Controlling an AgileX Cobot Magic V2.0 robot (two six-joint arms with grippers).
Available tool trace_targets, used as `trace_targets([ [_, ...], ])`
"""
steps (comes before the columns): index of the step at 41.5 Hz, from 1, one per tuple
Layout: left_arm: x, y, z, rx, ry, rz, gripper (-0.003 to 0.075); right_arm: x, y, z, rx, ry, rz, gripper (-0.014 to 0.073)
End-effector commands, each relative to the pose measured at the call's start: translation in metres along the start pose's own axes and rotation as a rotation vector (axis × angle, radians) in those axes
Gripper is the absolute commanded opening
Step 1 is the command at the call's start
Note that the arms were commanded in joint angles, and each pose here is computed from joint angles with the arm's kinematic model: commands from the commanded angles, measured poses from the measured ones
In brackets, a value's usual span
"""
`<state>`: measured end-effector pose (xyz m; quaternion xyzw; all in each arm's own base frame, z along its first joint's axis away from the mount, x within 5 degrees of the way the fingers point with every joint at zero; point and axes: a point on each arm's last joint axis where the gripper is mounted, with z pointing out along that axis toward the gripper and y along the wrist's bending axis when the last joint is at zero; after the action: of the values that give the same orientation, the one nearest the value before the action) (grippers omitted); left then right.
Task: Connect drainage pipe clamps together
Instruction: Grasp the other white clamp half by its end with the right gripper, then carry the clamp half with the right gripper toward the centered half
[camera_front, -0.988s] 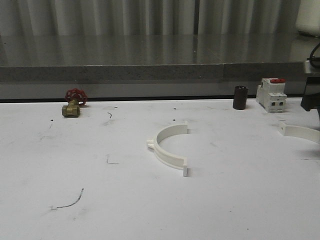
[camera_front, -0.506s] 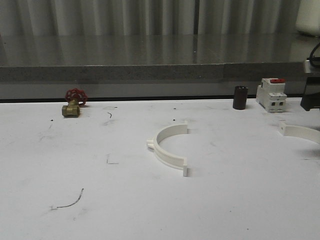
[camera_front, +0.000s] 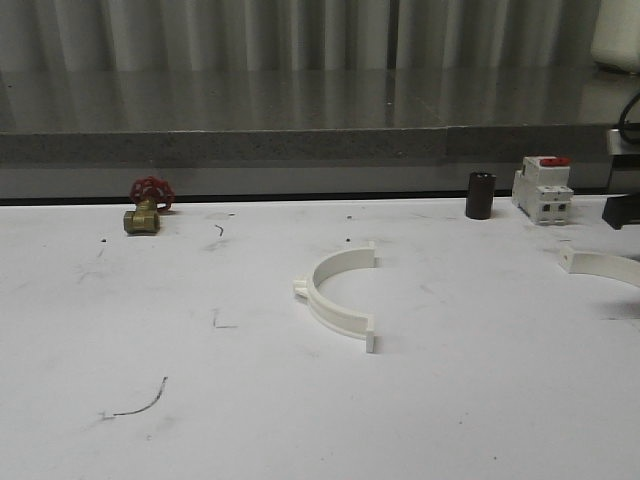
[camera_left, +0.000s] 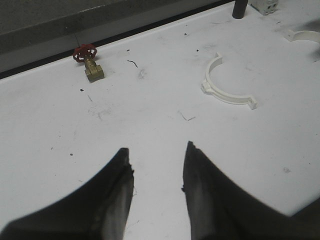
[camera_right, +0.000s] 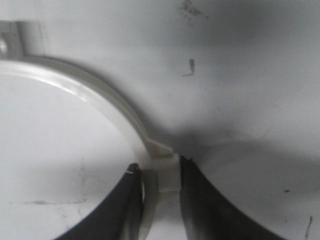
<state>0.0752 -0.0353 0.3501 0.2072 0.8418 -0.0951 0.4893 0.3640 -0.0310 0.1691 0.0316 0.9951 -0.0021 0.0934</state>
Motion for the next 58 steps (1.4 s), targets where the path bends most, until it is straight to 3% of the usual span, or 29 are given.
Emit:
trace_targets([
  [1,-0.012,0.0,-0.004,0.006,-0.084,-0.006,0.0238,-0.008,0.0,-0.022,0.003,-0.079,-0.013,0.0189],
  [20,-0.012,0.0,-0.004,0.006,-0.084,-0.006,0.0238,-0.003,0.035,-0.059,-0.077,-0.152,-0.002,0.0189],
  [40,-0.012,0.0,-0.004,0.006,-0.084,-0.006,0.0238,-0.001,0.132,-0.09,-0.159,-0.138,0.033,0.0189],
  [46,-0.012,0.0,-0.004,0.006,-0.084,-0.006,0.0238,-0.001,0.156,-0.092,-0.131,-0.123,0.028,0.0189],
  [53,-0.012,0.0,-0.004,0.006,-0.084,-0.006,0.0238,-0.005,0.162,-0.087,-0.027,-0.12,0.071,0.0189],
  [58,-0.012,0.0,-0.004,0.006,-0.084,-0.006,0.0238,-0.007,0.163,-0.084,-0.014,-0.139,0.125,0.0189],
])
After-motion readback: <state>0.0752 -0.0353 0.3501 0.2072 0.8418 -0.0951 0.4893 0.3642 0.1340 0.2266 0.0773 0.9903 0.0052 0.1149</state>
